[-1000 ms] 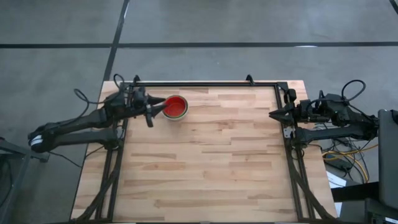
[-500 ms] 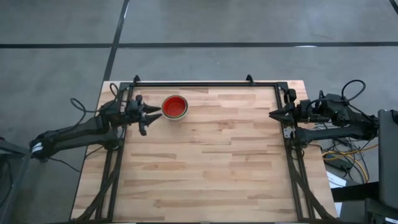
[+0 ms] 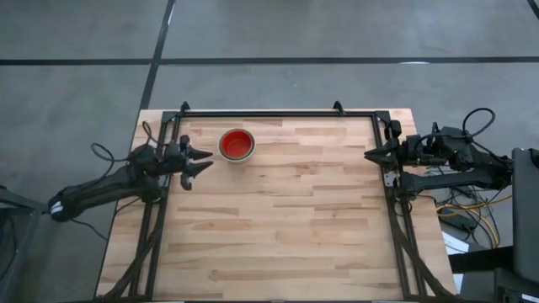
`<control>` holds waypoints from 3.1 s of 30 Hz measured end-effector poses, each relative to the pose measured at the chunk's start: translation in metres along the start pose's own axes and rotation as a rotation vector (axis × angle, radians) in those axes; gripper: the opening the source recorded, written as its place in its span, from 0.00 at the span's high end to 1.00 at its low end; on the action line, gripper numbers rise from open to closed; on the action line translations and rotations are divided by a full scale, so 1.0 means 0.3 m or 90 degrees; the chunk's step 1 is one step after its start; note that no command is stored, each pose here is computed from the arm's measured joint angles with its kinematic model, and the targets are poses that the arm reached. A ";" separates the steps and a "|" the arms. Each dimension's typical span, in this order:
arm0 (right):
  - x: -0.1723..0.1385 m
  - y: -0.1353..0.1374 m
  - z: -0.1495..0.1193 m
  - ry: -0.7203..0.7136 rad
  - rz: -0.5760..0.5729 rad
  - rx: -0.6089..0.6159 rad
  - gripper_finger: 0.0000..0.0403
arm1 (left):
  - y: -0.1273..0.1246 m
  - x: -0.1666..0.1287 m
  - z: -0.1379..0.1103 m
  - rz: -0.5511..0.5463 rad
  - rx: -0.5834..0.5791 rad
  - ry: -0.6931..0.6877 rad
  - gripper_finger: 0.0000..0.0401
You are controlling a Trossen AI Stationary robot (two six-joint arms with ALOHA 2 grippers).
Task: Nest bowls inside each other
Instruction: Return to Home Position
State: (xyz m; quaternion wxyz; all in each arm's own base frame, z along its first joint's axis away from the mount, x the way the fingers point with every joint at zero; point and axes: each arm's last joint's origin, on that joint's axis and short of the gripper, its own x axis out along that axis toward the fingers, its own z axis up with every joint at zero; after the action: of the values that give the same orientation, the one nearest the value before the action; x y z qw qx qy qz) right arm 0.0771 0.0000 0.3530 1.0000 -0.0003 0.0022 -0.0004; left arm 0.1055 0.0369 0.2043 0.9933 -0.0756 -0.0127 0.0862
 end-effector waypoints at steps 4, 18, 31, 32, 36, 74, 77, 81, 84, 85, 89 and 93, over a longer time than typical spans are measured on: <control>0.000 0.000 0.000 0.000 0.000 0.000 0.92 | 0.002 -0.004 -0.025 -0.001 -0.001 0.007 0.62; 0.000 0.000 0.000 0.000 0.000 0.000 0.92 | 0.017 -0.004 -0.134 -0.010 -0.029 0.069 0.62; 0.000 0.000 0.000 0.000 0.000 0.000 0.92 | 0.022 -0.005 -0.162 -0.001 -0.046 0.096 0.62; 0.000 0.000 0.000 0.000 0.000 0.000 0.92 | 0.022 -0.006 -0.167 0.001 -0.048 0.104 0.62; 0.000 0.000 0.000 0.000 0.000 0.000 0.92 | 0.023 -0.007 -0.174 0.004 -0.052 0.118 0.62; 0.000 0.000 0.000 0.000 0.000 0.000 0.92 | 0.025 -0.007 -0.171 0.012 0.005 0.113 0.62; 0.000 0.000 0.000 0.000 0.000 0.000 0.92 | 0.025 -0.007 -0.171 0.012 0.005 0.113 0.62; 0.000 0.000 0.000 0.000 0.000 0.000 0.92 | 0.025 -0.007 -0.171 0.012 0.005 0.112 0.62; 0.000 0.000 0.000 0.000 0.000 0.000 0.92 | 0.025 -0.007 -0.170 0.012 0.005 0.112 0.62; 0.000 0.000 0.000 0.000 0.000 0.000 0.92 | 0.025 -0.007 -0.170 0.012 0.005 0.112 0.62; 0.000 0.000 0.000 0.000 0.000 0.000 0.92 | 0.025 -0.007 -0.170 0.012 0.005 0.111 0.62; 0.000 0.000 0.000 0.000 0.000 0.000 0.92 | 0.025 -0.007 -0.170 0.011 0.005 0.111 0.62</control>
State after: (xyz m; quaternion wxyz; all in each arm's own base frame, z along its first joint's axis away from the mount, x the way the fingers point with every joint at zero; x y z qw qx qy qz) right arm 0.0771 0.0000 0.3531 1.0000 -0.0005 0.0022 -0.0004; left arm 0.1042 0.0362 0.1528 0.9901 -0.0791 0.0749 0.0883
